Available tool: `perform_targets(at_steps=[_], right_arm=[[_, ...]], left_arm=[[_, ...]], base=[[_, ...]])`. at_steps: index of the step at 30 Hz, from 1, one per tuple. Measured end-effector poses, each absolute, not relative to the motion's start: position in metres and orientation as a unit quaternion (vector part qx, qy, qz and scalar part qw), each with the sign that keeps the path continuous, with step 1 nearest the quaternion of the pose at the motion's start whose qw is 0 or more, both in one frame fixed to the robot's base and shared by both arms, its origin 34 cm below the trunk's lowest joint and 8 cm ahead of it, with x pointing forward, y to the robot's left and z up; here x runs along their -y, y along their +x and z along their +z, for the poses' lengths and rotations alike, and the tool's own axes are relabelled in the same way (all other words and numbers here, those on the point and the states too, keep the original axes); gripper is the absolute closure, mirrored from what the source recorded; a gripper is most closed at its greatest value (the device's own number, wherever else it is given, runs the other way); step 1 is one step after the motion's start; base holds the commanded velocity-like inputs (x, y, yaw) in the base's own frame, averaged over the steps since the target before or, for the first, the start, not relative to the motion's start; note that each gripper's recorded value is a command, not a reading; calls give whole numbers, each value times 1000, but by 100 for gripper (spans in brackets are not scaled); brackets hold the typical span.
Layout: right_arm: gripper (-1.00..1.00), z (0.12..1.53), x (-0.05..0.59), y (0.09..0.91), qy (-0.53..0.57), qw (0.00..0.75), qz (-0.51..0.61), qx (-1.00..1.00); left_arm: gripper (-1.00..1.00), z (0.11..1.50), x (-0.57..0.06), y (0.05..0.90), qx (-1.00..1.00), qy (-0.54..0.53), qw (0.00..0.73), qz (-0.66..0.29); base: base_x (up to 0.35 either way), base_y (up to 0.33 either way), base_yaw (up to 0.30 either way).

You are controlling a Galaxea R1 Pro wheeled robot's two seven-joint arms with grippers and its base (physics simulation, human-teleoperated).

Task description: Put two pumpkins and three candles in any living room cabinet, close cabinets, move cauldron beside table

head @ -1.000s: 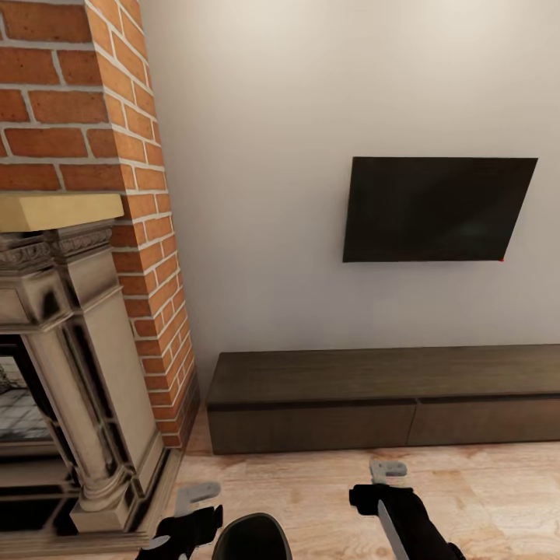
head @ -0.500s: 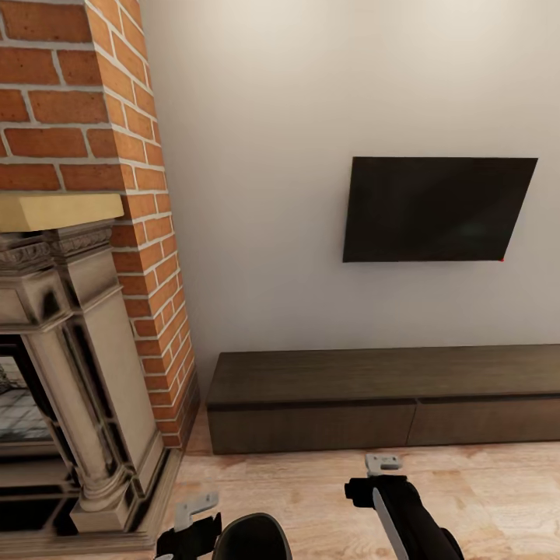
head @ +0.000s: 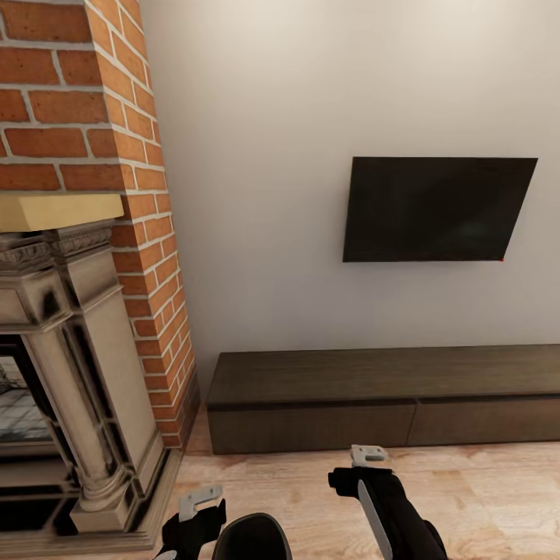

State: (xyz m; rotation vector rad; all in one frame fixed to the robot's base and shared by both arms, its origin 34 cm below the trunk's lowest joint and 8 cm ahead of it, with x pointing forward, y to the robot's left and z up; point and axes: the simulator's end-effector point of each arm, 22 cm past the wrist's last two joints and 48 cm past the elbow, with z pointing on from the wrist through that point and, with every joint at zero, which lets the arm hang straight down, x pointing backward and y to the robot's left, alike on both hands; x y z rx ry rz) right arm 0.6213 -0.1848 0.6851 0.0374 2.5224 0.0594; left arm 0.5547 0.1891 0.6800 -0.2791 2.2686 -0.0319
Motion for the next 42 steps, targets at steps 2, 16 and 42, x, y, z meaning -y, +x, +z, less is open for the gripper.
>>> perform_targets(at_steps=[2, 16, 42], right_arm=[[-100, 690, 176, 624, 11, 310, 28, -950], [-100, 701, 150, 627, -1, 320, 44, -946], [-100, 674, 147, 620, -2, 307, 46, -951]], left_arm=[[-100, 685, -185, 558, -901, -107, 420, -15], [-100, 718, -189, 574, -883, -113, 454, -19], [-100, 708, -190, 577, -880, -115, 461, -20]], base=[[0, 0, 0], [0, 0, 98], [0, 0, 221]])
